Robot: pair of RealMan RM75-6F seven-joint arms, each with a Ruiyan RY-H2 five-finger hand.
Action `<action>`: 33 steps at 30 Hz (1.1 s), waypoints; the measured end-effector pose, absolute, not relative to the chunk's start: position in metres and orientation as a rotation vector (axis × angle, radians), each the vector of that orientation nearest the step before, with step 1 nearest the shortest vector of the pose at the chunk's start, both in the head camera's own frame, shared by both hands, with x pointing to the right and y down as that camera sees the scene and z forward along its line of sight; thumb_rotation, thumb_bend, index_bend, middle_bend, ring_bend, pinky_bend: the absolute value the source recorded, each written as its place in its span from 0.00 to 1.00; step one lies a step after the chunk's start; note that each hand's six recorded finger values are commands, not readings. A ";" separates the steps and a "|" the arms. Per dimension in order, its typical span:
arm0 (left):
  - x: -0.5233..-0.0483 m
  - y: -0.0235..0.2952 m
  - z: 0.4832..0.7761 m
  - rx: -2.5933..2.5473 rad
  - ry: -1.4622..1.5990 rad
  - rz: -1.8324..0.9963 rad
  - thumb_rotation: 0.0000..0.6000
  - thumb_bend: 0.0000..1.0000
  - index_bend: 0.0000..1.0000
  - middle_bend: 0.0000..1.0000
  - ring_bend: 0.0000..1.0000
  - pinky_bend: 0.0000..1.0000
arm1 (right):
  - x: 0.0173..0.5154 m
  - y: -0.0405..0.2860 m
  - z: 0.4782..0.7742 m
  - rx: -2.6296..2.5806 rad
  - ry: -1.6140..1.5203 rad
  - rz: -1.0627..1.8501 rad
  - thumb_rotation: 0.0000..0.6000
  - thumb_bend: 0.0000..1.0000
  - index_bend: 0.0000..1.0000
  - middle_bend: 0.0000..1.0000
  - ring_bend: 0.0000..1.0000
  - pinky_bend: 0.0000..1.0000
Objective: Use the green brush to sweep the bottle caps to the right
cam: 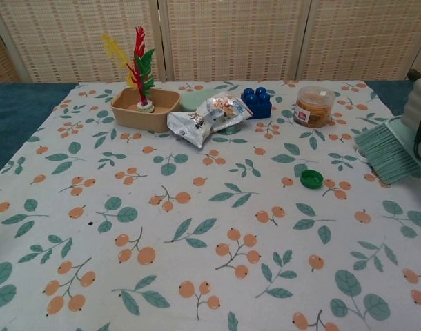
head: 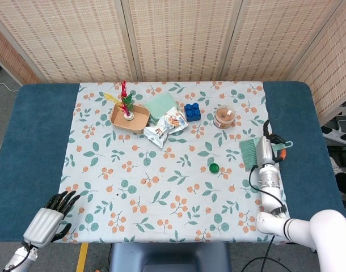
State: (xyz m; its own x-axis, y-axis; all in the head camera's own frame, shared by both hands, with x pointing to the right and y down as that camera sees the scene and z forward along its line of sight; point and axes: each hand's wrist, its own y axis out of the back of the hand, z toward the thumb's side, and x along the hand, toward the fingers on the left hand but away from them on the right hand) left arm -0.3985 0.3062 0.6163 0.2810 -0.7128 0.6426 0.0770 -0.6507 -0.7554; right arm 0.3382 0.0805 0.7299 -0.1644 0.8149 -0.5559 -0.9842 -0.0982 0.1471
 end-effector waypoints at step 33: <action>-0.402 0.302 0.613 -1.872 0.600 -1.429 1.00 0.39 0.00 0.00 0.00 0.12 | 0.191 0.118 0.700 -0.818 0.358 1.288 1.00 0.44 1.00 0.83 0.57 0.00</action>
